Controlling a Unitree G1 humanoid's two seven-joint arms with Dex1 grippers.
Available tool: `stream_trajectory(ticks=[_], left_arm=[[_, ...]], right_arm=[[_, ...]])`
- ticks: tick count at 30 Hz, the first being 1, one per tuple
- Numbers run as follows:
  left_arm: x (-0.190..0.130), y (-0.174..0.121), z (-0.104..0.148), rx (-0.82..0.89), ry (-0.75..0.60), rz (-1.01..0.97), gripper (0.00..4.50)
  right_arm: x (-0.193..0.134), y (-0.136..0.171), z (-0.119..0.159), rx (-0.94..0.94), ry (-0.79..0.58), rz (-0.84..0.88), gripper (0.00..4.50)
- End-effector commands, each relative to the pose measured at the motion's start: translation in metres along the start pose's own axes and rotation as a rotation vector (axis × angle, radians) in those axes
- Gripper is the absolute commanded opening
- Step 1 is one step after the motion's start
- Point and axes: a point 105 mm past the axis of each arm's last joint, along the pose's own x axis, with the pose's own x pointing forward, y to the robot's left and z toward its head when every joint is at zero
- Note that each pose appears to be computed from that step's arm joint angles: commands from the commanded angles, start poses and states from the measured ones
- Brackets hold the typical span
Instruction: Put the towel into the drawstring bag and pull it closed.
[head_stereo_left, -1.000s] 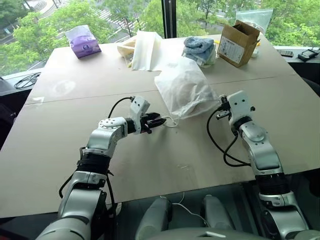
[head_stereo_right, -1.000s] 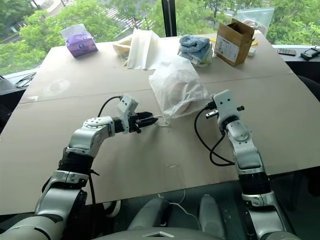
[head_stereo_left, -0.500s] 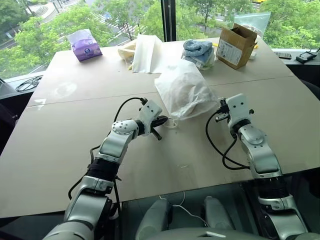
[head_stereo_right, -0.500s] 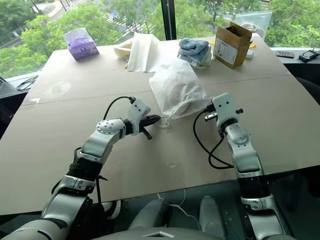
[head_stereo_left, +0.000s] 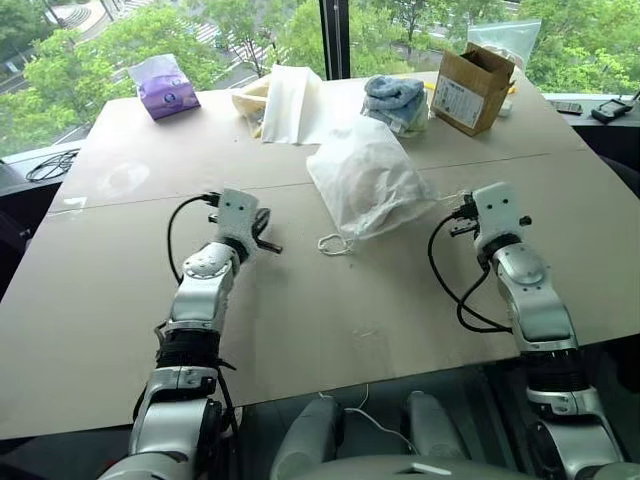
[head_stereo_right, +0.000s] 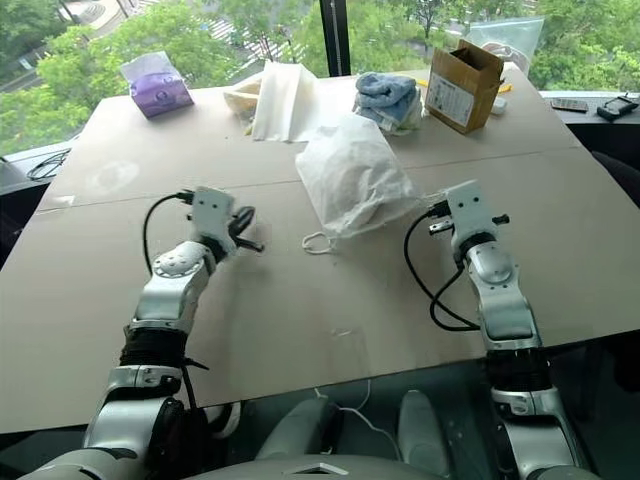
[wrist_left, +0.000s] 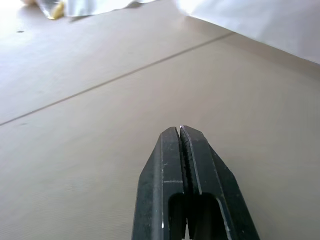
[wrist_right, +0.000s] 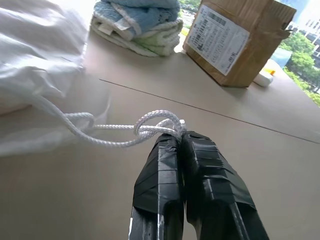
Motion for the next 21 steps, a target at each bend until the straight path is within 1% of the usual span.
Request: stream_trajectory(ticks=[1, 2, 3, 6, 7, 9, 10, 13, 15, 18, 21], left_arm=[[0.0, 0.018, 0.034, 0.025, -0.144, 0.108, 0.04], [0.0, 0.016, 0.033, 0.017, -0.142, 0.096, 0.04], [0.001, 0.005, 0.03, -0.012, -0.124, 0.037, 0.04], [-0.006, -0.043, 0.029, -0.141, -0.115, -0.274, 0.04], [-0.01, -0.055, 0.032, -0.107, -0.117, -0.366, 0.28], [-0.018, -0.072, 0.033, -0.005, -0.109, -0.507, 0.9], [-0.023, -0.08, 0.033, 0.066, -0.11, -0.581, 1.3], [-0.033, -0.094, 0.026, 0.148, -0.086, -0.734, 2.81], [-0.034, -0.098, 0.019, 0.154, -0.054, -0.794, 2.81], [-0.032, -0.1, 0.008, 0.182, -0.015, -0.831, 2.81], [-0.022, -0.1, 0.003, 0.205, -0.016, -0.799, 2.81]], right_arm=[[0.004, -0.018, 0.016, 0.015, -0.048, -0.095, 0.0], [0.004, -0.019, 0.016, 0.019, -0.049, -0.099, 0.0], [0.005, -0.018, 0.017, 0.023, -0.051, -0.097, 0.0], [0.007, -0.014, 0.019, 0.033, -0.057, -0.087, 0.0], [0.007, -0.011, 0.019, 0.038, -0.059, -0.081, 0.0], [0.007, -0.006, 0.02, 0.047, -0.062, -0.067, 0.0], [0.007, -0.004, 0.02, 0.051, -0.063, -0.06, 0.0], [0.006, 0.003, 0.019, 0.06, -0.064, -0.044, 0.0], [0.005, 0.007, 0.02, 0.062, -0.067, -0.033, 0.0], [0.004, 0.009, 0.021, 0.061, -0.072, -0.026, 0.0], [0.002, 0.008, 0.021, 0.066, -0.074, -0.035, 0.0]])
